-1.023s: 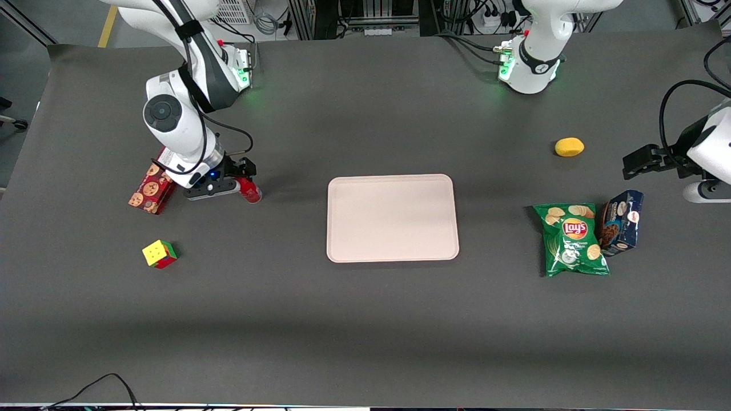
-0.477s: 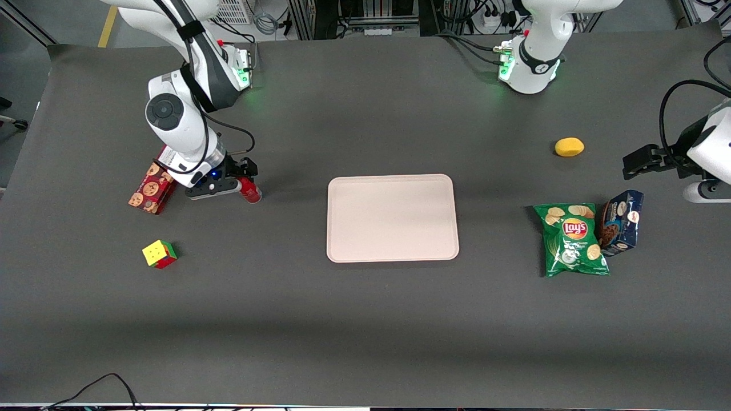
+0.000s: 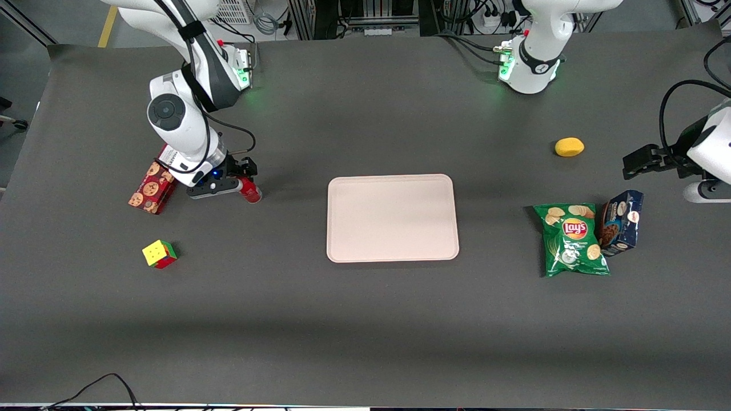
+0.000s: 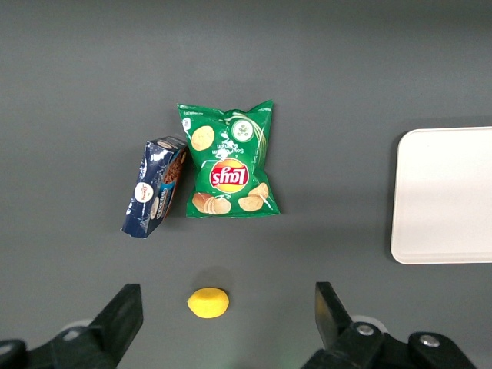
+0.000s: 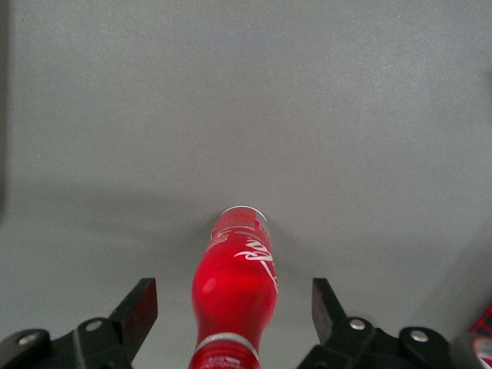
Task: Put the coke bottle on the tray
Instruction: 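Lower the open right gripper around the red bottle's neck, then close the right gripper on the bottle and lift it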
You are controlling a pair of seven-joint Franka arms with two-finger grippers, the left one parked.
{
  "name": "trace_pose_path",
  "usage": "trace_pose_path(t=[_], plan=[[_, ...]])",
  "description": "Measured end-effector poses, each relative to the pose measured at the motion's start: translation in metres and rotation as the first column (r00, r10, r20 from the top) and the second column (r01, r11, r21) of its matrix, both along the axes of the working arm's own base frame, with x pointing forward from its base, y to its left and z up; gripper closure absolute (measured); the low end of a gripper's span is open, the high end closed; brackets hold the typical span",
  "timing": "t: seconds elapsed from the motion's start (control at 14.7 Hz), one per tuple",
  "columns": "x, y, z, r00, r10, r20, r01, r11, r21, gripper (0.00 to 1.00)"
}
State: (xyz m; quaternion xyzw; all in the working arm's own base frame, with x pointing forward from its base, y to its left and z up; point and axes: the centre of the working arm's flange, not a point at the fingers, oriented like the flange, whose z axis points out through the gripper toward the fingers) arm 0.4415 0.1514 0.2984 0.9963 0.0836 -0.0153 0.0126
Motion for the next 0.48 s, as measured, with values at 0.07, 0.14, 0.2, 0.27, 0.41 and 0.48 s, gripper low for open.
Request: trace_pose_path(t=[0.07, 0.14, 0.2, 0.27, 0.41, 0.48], plan=[[-0.0001, 0.0, -0.0002, 1.0, -0.001, 0.0, 0.001, 1.0, 0.0, 0.1], [-0.0004, -0.0001, -0.0005, 1.0, -0.001, -0.001, 0.001, 1.0, 0.0, 0.1], [-0.0007, -0.0003, -0.0009, 1.0, -0.001, -0.002, 0.001, 1.0, -0.001, 0.17], [-0.0012, -0.0004, -0.0013, 1.0, -0.002, -0.004, 0.002, 1.0, -0.001, 0.26], [-0.002, -0.0007, -0.0023, 1.0, -0.003, -0.007, 0.003, 1.0, -0.002, 0.32], [-0.0022, -0.0008, -0.0026, 1.0, -0.003, -0.007, 0.003, 1.0, -0.003, 0.39]])
